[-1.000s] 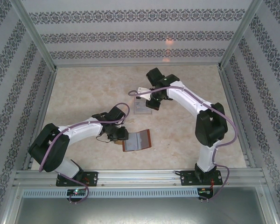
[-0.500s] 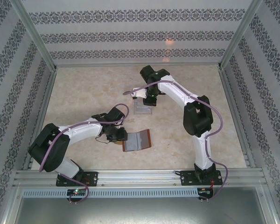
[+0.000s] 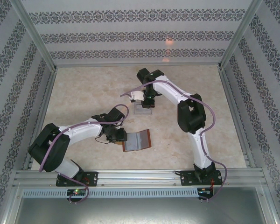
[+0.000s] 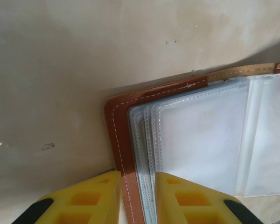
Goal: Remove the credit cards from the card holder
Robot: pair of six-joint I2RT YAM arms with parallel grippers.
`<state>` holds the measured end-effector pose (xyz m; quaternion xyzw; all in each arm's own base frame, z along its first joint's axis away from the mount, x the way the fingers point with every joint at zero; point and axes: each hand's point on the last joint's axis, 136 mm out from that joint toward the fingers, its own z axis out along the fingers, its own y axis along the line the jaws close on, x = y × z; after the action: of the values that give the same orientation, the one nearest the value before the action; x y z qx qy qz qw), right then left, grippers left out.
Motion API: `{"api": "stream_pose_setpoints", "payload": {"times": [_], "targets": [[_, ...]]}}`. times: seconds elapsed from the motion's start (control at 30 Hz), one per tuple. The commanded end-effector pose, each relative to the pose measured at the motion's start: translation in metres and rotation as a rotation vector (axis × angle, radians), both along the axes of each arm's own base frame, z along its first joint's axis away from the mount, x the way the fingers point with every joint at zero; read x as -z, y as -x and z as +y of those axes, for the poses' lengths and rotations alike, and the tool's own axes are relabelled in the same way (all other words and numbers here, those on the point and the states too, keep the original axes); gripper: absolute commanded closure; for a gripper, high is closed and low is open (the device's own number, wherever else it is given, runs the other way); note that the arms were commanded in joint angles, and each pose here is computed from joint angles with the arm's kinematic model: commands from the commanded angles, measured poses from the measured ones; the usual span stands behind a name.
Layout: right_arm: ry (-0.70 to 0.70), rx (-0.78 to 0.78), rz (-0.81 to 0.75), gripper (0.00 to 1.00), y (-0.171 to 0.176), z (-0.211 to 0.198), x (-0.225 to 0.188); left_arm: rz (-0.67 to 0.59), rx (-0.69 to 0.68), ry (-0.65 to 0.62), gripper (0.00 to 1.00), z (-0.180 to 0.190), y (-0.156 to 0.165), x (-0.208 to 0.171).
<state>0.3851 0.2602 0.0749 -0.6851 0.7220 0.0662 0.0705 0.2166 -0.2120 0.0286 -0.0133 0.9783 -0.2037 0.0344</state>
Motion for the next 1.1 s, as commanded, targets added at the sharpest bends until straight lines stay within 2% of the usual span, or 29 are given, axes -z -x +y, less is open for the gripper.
{"api": "stream_pose_setpoints", "payload": {"times": [0.0, 0.37, 0.63, 0.8, 1.07], "targets": [[0.031, -0.007, -0.034, 0.83, -0.002, -0.001, -0.01, -0.013, -0.02, -0.01, 0.75, 0.006, -0.002, -0.001], [0.049, 0.08, -0.247, 0.8, -0.03, -0.01, -0.048, -0.016, -0.017, -0.009, 0.75, 0.005, -0.004, -0.002], [-0.053, 0.21, -0.285, 0.78, -0.014, -0.001, -0.072, -0.022, -0.006, -0.008, 0.76, 0.003, -0.006, -0.004], [-0.225, 0.434, -0.254, 0.77, 0.009, 0.01, -0.091, -0.03, -0.006, -0.004, 0.77, 0.001, -0.01, -0.007], [-0.477, 0.884, -0.135, 0.84, 0.046, 0.007, -0.105, -0.024, -0.003, -0.007, 0.8, 0.002, -0.009, -0.004]]}}
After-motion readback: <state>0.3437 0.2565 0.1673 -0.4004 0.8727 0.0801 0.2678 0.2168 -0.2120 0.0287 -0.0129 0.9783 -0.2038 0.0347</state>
